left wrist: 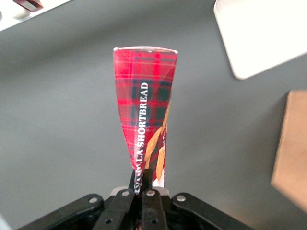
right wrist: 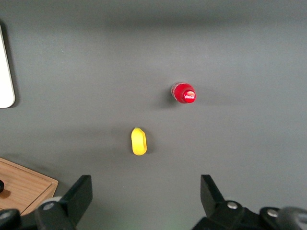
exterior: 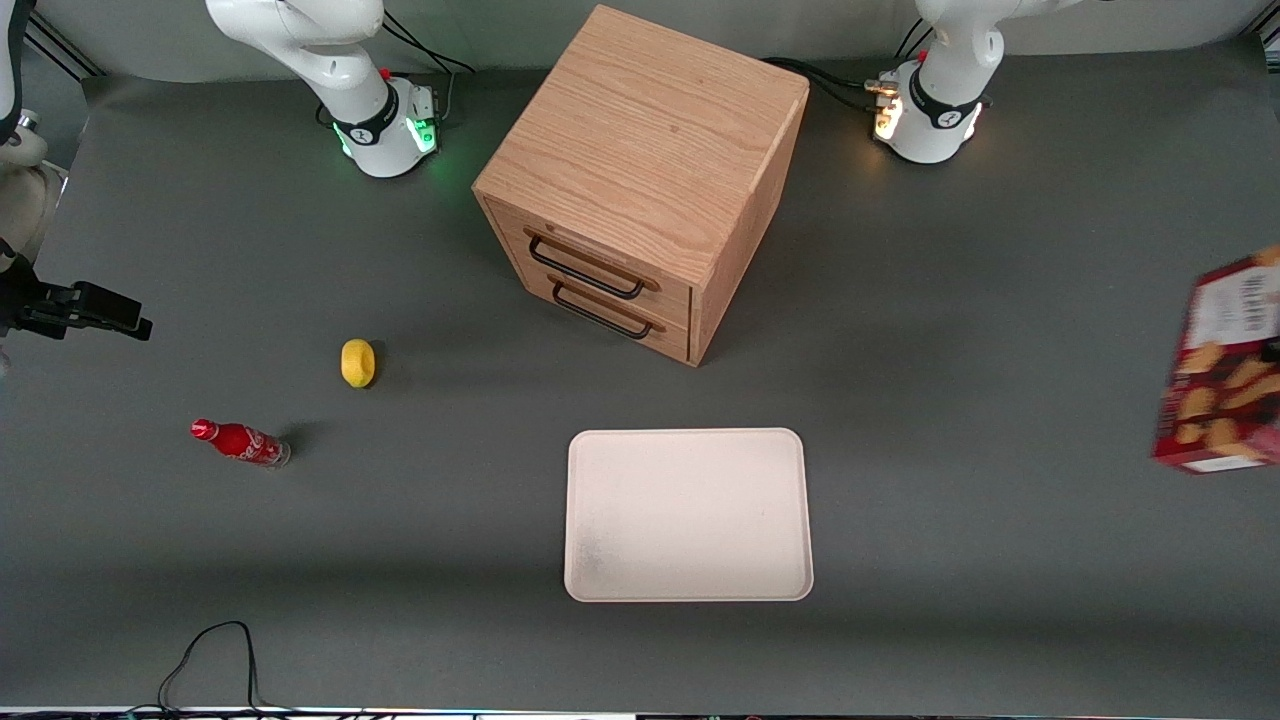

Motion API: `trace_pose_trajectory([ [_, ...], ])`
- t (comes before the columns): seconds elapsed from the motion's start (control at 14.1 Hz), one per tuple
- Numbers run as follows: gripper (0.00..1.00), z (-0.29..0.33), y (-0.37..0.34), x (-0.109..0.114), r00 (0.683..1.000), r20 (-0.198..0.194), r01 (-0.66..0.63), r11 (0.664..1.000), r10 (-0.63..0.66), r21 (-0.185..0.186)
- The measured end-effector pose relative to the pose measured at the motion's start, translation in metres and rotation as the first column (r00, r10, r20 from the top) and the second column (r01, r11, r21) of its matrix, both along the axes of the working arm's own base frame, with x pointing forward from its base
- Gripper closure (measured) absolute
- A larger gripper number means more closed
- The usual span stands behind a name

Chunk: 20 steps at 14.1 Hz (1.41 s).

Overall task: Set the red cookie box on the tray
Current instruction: 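Carry the box over the white tray and lower it onto the tray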

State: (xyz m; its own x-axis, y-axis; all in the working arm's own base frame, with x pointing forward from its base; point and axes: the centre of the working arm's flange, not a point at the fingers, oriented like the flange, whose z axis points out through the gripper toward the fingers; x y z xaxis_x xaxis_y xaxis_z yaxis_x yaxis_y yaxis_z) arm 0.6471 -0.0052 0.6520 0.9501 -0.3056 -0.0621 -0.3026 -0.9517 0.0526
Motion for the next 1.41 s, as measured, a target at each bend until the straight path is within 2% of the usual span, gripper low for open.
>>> trace_pose_trajectory([
  [0.14,0.98,-0.011,-0.086,0.0,0.993,-0.003,-0.118,0.992,0.118,0.032],
  [0.28,0.98,-0.023,-0.159,-0.006,0.974,0.016,-0.228,0.972,0.227,0.049],
  [0.49,0.98,-0.041,-0.238,-0.017,0.942,0.046,-0.334,0.942,0.332,0.044],
  [0.71,0.98,-0.056,-0.296,-0.029,0.913,0.067,-0.405,0.914,0.403,0.024],
  [0.85,0.98,-0.072,-0.324,-0.032,0.906,0.071,-0.42,0.907,0.418,0.017],
  [1.06,0.98,-0.113,-0.336,-0.018,0.902,0.081,-0.427,0.904,0.425,0.006],
  [1.41,0.98,-0.205,-0.341,0.001,0.901,0.114,-0.423,0.906,0.419,0.021],
])
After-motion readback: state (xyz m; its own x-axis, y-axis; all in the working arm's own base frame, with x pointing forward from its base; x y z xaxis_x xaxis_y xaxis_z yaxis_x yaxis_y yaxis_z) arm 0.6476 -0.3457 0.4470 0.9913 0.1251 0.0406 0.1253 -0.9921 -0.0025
